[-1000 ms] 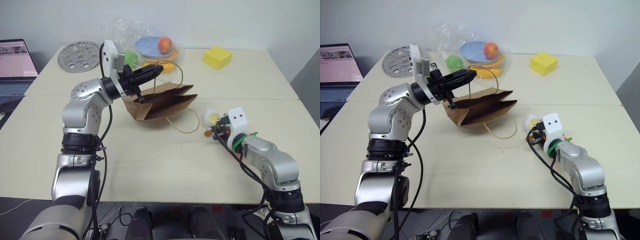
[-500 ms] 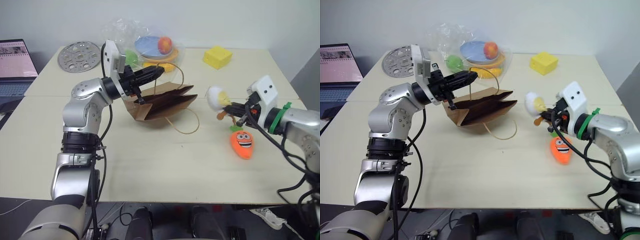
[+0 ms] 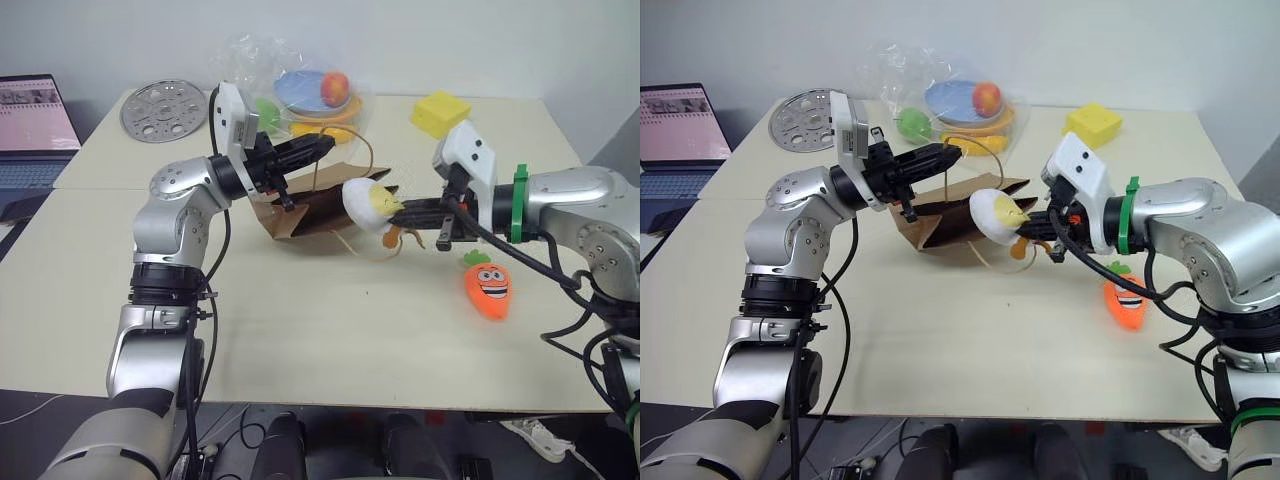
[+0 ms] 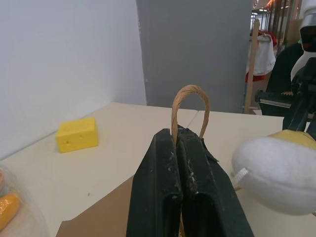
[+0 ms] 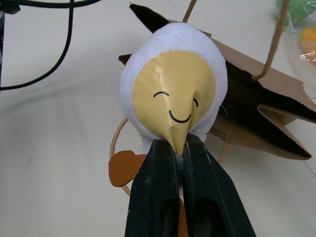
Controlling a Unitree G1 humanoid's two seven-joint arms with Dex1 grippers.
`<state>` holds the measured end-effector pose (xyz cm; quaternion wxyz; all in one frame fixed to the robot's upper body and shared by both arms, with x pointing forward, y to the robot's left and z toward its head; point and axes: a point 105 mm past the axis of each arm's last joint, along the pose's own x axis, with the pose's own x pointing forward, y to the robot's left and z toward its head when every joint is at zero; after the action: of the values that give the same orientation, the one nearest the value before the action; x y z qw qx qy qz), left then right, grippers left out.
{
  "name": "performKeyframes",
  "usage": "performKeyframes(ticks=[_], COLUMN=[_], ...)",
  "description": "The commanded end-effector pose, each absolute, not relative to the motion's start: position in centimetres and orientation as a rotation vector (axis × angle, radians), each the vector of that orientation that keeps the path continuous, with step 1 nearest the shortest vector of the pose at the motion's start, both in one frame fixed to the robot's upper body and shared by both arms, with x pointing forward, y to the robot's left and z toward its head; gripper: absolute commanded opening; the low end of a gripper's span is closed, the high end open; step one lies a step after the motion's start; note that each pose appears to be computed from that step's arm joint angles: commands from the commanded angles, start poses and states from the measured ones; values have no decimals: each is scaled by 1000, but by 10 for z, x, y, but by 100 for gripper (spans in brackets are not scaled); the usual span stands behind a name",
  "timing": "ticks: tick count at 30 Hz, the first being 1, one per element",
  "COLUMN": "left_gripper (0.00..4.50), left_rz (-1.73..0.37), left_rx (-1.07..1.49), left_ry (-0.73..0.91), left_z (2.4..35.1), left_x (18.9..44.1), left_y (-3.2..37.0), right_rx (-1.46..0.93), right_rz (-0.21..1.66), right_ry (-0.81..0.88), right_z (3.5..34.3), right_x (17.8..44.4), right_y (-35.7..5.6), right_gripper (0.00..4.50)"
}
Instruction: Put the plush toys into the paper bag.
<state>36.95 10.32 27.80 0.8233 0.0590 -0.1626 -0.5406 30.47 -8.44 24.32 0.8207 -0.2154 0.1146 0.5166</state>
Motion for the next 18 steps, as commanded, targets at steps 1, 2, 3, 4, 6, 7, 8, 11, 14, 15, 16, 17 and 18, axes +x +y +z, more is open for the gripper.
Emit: performKeyframes(ticks=[1,2,3,4,6,7,8,11,14,15,16,17,18], left_gripper=[0,0,0,0,0,0,0,0,0,0,0,0,0], left_rz=[-1156,-1157,-1162,-1165,-1170,-1176,-1183,-1198,-1206,-1207,-1211,-1213,-1215], left_rx=[151,150,149,149,147,143,140,136,132,132,129,127,125], left_ry=[-400,-400,-400,-400,-405,-407,-409,-412,-412,-412,-415,-416,-417], left_z=[290,290,290,290,290,290,290,290,289,289,290,290,290], left_x=[364,364,363,363,362,361,360,357,355,355,354,354,353], left_y=[102,102,102,101,100,99,98,95,94,94,93,92,92], right_rx=[-499,-493,-500,-507,-536,-545,-551,-560,-574,-576,-574,-574,-574], right_rz=[1089,1086,1080,1075,1071,1070,1069,1075,1074,1076,1080,1082,1084], right_ry=[181,181,187,192,206,208,212,224,222,222,222,223,223], right_z=[252,252,250,249,244,243,242,240,237,237,236,236,235], right_x=[311,313,317,320,327,331,334,340,349,351,353,355,356], right_y=[-77,-76,-75,-74,-71,-68,-65,-60,-53,-52,-48,-46,-44], right_gripper=[2,2,2,2,2,2,2,2,2,2,2,2,2])
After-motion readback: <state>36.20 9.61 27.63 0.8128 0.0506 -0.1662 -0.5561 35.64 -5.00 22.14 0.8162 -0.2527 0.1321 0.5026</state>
